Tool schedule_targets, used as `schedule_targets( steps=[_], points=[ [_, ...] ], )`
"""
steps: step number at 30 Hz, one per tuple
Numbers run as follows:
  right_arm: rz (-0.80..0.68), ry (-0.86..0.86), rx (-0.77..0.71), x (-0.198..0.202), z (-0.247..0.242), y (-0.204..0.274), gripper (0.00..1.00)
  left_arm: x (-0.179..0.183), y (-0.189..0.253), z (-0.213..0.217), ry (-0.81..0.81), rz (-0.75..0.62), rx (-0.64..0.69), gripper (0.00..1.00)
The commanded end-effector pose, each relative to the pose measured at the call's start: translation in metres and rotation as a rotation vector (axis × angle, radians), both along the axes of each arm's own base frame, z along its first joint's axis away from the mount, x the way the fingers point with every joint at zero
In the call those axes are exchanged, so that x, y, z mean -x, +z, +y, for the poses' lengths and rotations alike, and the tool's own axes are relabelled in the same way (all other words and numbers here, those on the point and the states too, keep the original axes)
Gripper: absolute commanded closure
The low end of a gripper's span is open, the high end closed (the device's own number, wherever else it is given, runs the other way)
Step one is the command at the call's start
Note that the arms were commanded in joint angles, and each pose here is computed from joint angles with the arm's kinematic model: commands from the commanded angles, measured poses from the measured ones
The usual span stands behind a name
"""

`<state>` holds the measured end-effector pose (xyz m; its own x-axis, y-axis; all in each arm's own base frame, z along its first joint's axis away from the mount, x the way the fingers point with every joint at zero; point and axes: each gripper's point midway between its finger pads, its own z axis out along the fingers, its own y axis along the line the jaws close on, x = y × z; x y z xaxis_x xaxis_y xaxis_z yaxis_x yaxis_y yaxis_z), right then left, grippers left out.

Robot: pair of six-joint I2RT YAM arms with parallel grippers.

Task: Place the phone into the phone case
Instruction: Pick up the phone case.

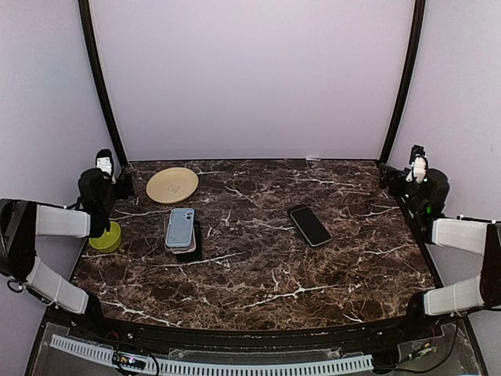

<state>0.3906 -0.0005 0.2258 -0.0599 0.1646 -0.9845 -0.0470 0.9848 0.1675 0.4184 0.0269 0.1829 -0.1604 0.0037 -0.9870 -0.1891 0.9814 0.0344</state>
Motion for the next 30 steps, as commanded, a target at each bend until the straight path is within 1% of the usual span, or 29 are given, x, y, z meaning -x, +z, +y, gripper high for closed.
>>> schedule_targets(
  steps=[1,2,3,4,5,6,7,9,10,12,14,19,21,23,26,30],
  points=[
    [0.057,0.169,-0.110,-0.006,0.033,0.019,0.01,-0.010,0.024,-0.026,-0.042,0.158,0.122,0.18],
    [0.082,0.183,-0.115,-0.008,0.038,0.019,0.02,-0.011,0.017,-0.046,-0.081,0.208,0.145,0.21],
    [0.114,0.185,-0.115,-0.010,0.041,0.016,0.02,-0.009,0.012,-0.060,-0.113,0.287,0.151,0.25],
    [0.143,0.200,-0.103,-0.011,0.051,0.015,0.03,-0.007,-0.001,-0.083,-0.158,0.354,0.161,0.28],
    [0.179,0.205,-0.085,-0.011,0.057,0.011,0.05,-0.001,-0.017,-0.098,-0.196,0.454,0.164,0.30],
    [0.208,0.207,-0.063,-0.012,0.061,0.008,0.06,0.006,-0.025,-0.117,-0.237,0.506,0.168,0.34],
    [0.241,0.201,-0.049,-0.013,0.064,0.005,0.07,0.014,-0.040,-0.126,-0.252,0.583,0.164,0.35],
    [0.290,0.192,-0.026,-0.013,0.068,0.000,0.09,0.026,-0.056,-0.142,-0.279,0.657,0.159,0.42],
    [0.311,0.191,-0.015,-0.013,0.071,-0.002,0.10,0.030,-0.061,-0.148,-0.290,0.676,0.154,0.48],
    [0.339,0.189,0.000,-0.013,0.075,-0.007,0.11,0.036,-0.074,-0.151,-0.288,0.727,0.151,0.55],
    [0.361,0.202,0.008,-0.013,0.083,-0.015,0.12,0.038,-0.084,-0.153,-0.285,0.762,0.146,0.57],
    [0.405,0.235,0.021,-0.014,0.097,-0.027,0.12,0.031,-0.102,-0.157,-0.287,0.825,0.114,0.58],
    [0.417,0.235,0.026,-0.015,0.098,-0.029,0.12,0.028,-0.109,-0.156,-0.268,0.851,0.101,0.66],
    [0.426,0.234,0.035,-0.017,0.099,-0.030,0.12,0.027,-0.116,-0.158,-0.264,0.879,0.102,0.69],
    [0.426,0.232,0.045,-0.018,0.099,-0.031,0.12,0.027,-0.124,-0.163,-0.278,0.899,0.118,0.70],
    [0.440,0.220,0.050,-0.016,0.097,-0.039,0.12,0.025,-0.132,-0.162,-0.258,0.908,0.125,0.71]
  ],
)
